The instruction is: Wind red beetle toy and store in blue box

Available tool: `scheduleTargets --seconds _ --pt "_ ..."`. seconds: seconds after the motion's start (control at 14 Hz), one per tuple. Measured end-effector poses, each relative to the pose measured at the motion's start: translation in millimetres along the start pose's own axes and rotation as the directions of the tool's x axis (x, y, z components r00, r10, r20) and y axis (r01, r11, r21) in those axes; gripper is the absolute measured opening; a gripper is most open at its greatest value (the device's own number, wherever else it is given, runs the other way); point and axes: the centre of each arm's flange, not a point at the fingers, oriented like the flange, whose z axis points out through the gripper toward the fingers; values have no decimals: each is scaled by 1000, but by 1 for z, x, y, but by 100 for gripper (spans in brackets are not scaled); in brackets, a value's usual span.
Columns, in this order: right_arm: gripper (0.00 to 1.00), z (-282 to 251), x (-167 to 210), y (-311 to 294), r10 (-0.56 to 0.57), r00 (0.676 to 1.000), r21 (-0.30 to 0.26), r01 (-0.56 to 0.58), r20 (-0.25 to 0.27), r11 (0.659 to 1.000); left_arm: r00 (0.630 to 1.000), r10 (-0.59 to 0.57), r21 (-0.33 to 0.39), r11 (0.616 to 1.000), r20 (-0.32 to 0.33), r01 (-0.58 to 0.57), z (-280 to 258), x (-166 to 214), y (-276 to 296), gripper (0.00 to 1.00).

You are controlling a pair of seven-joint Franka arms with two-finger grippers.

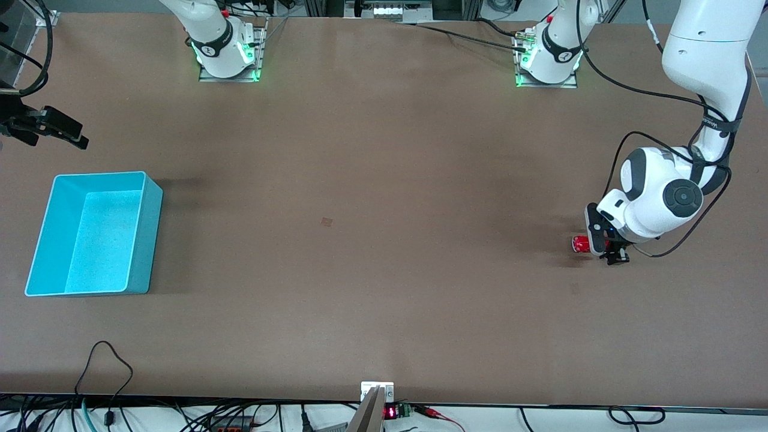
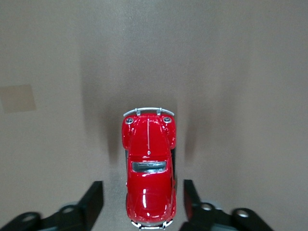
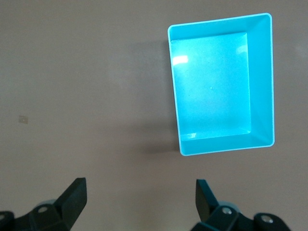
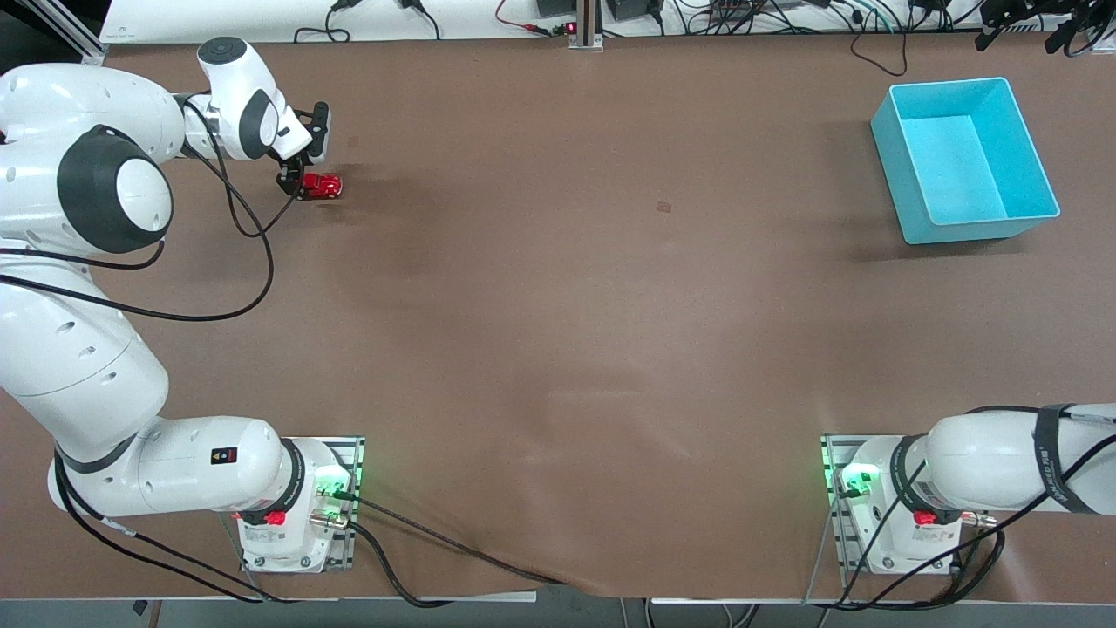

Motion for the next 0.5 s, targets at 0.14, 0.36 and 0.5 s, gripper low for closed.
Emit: scheduleTargets --seconds 0.14,0.36,0.5 --pt "100 0 0 0 0 1000 0 0 0 1000 1000 10 -1 1000 0 -10 2 0 1 52" --pt "100 0 0 0 1 1000 0 -1 0 1000 1000 12 -1 1000 0 -12 1 0 1 42" --pt "100 0 0 2 4 1000 0 -4 0 1000 1000 13 0 1000 0 -13 1 0 1 42"
